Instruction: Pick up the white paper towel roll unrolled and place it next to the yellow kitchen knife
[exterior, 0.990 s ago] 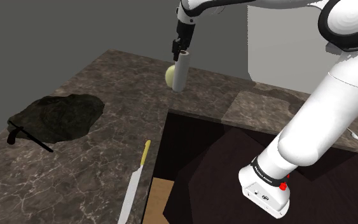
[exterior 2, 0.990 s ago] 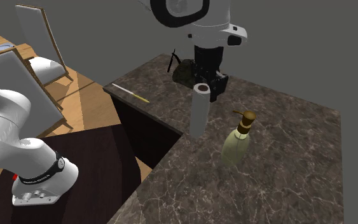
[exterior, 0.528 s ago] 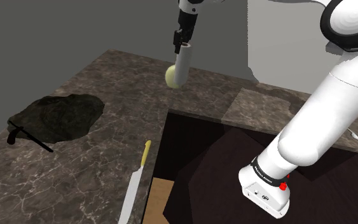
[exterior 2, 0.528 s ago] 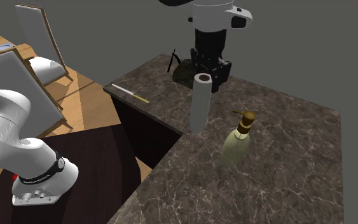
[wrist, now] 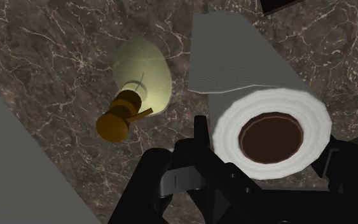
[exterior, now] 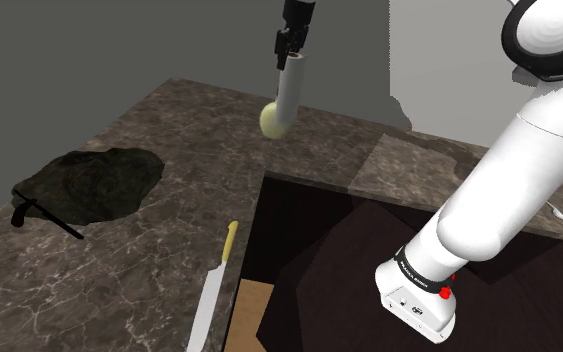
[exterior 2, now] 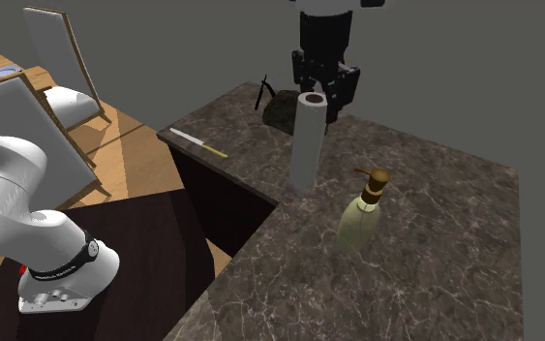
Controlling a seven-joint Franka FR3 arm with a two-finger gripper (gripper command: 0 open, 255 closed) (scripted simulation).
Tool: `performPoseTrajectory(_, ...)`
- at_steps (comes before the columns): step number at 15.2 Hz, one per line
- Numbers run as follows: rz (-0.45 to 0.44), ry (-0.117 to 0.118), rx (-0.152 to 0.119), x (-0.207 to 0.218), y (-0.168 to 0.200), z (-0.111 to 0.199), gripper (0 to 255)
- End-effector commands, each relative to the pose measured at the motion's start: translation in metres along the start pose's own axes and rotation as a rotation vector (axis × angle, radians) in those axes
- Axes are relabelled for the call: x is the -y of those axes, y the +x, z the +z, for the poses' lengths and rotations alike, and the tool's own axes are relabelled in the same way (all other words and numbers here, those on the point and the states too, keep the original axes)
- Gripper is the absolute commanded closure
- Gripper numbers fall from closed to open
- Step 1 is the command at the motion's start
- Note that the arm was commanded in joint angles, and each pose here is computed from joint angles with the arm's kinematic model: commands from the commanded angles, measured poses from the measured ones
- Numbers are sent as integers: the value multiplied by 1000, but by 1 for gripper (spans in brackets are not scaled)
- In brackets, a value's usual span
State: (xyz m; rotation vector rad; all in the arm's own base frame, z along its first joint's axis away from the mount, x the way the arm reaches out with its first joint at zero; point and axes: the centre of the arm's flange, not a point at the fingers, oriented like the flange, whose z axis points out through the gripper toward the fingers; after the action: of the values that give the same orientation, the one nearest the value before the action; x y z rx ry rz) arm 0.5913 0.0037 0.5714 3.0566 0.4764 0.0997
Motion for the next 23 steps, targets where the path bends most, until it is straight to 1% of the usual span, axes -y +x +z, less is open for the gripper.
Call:
performPoseTrajectory(1, 0, 0, 0, -1, 0, -11, 255)
performPoseTrajectory(21, 0, 0, 0, -6, 6, -115, 255)
performPoseTrajectory(23, 0, 0, 0, 19, -1, -117, 255)
